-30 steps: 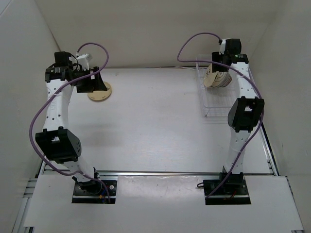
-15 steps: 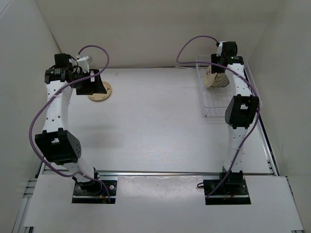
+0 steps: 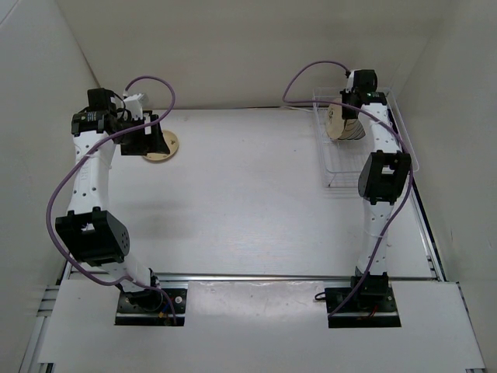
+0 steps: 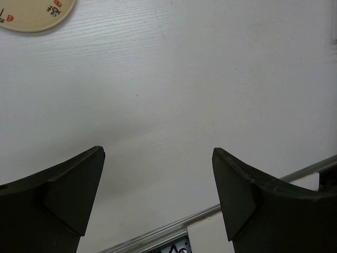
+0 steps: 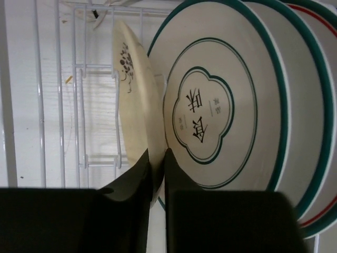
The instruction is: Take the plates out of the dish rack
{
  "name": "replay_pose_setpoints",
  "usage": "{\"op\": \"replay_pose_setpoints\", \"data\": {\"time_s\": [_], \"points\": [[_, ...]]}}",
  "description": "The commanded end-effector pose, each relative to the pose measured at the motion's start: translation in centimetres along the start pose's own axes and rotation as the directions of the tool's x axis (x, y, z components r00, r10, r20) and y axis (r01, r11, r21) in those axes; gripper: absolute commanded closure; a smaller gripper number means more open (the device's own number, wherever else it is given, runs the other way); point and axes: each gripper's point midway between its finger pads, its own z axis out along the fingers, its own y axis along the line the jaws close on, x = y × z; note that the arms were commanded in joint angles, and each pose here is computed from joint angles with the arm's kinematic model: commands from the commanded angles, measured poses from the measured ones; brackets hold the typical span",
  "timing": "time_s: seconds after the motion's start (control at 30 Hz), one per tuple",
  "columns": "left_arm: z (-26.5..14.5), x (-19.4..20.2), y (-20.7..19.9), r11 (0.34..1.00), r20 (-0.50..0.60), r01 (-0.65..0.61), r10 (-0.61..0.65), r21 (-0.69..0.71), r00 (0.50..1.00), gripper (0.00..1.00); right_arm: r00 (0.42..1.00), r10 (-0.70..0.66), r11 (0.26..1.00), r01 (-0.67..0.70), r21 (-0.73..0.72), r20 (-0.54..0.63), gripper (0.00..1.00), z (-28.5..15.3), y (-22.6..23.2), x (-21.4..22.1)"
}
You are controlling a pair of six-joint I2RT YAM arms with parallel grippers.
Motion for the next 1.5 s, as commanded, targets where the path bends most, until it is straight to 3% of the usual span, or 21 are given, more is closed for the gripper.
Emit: {"op": "replay_pose_setpoints", "data": {"time_s": [0.0, 0.2, 0.4, 0.6, 0.83, 0.97, 1.1, 1.13, 1.2, 1.3, 1.33, 1.43, 1.47], "points": [[-1.7, -0.4, -0.7, 0.999, 0.045, -0.035, 0.035, -0.009, 0.998, 0.06, 0.997, -0.004, 1.0, 0.004, 0.003, 0.082, 0.97, -0.4, -0.5, -2.6], [-1.6, -0.6, -1.0, 0.999, 0.048, -0.036, 0.035, 0.011, 0.998, 0.06, 0.995, 0.013, 0.996, -0.022, 0.084, 0.101, 0.99, -2.9, -1.6, -3.6], [-1.7, -0.9, -1.6, 0.998, 0.06, -0.042, 0.039, 0.04, 0.997, 0.06, 0.99, 0.0, 0.965, -0.038, 0.261, 0.144, 0.99, -6.4, -2.6, -5.2], [-1.9, -1.7, -2.2, 0.997, 0.088, -0.041, 0.035, 0.066, 0.995, 0.06, 0.98, -0.027, 0.932, -0.048, 0.359, 0.199, 0.99, -9.5, -1.6, -7.0], [-2.4, -2.2, -3.1, 0.994, 0.108, -0.045, 0.034, 0.104, 0.994, 0.05, 0.956, -0.095, 0.84, -0.073, 0.538, 0.278, 0.99, -14.1, -1.9, -9.7], [-3.0, -2.7, -3.8, 0.991, 0.132, -0.038, 0.021, 0.125, 0.991, 0.03, 0.941, -0.081, 0.859, -0.102, 0.501, 0.33, 0.99, -16.8, -1.3, -10.9], [-3.3, -3.1, -4.9, 0.982, 0.147, -0.056, 0.029, 0.183, 0.989, 0.0, 0.944, -0.006, 0.981, -0.059, 0.187, 0.331, 0.99, -19.8, 3.6, -10.5], [-3.4, -3.1, -5.1, 0.979, 0.148, -0.057, 0.028, 0.195, 0.989, 0.0, 0.948, -0.001, 1.0, -0.003, 0.012, 0.319, 0.99, -20.0, 6.8, -10.1], [-3.5, -3.1, -5.5, 0.975, 0.15, -0.06, 0.028, 0.214, 0.988, 0.0, 0.961, 0.035, 0.983, 0.016, -0.18, 0.275, 0.99, -22.1, 9.9, -8.6], [-3.4, -4.2, -5.5, 0.975, 0.169, -0.044, 0.007, 0.22, 0.986, 0.0, 0.979, 0.053, 0.872, 0.05, -0.486, 0.197, 0.99, -24.9, 14.9, -5.7], [-3.6, -4.6, -5.5, 0.977, 0.183, -0.041, 0.002, 0.208, 0.983, 0.0, 0.989, 0.056, 0.769, 0.044, -0.637, 0.137, 0.99, -25.9, 17.3, -3.8], [-3.6, -5.8, -5.8, 0.972, 0.204, -0.03, -0.019, 0.234, 0.979, 0.0, 0.997, 0.072, 0.604, -0.037, -0.796, 0.008, 0.99, -27.5, 20.4, -1.0], [-3.2, -5.7, -5.9, 0.967, 0.189, -0.012, -0.037, 0.254, 0.981, 0.0, 0.998, 0.058, 0.494, -0.037, -0.869, -0.01, 0.99, -29.1, 21.7, -0.5]]}}
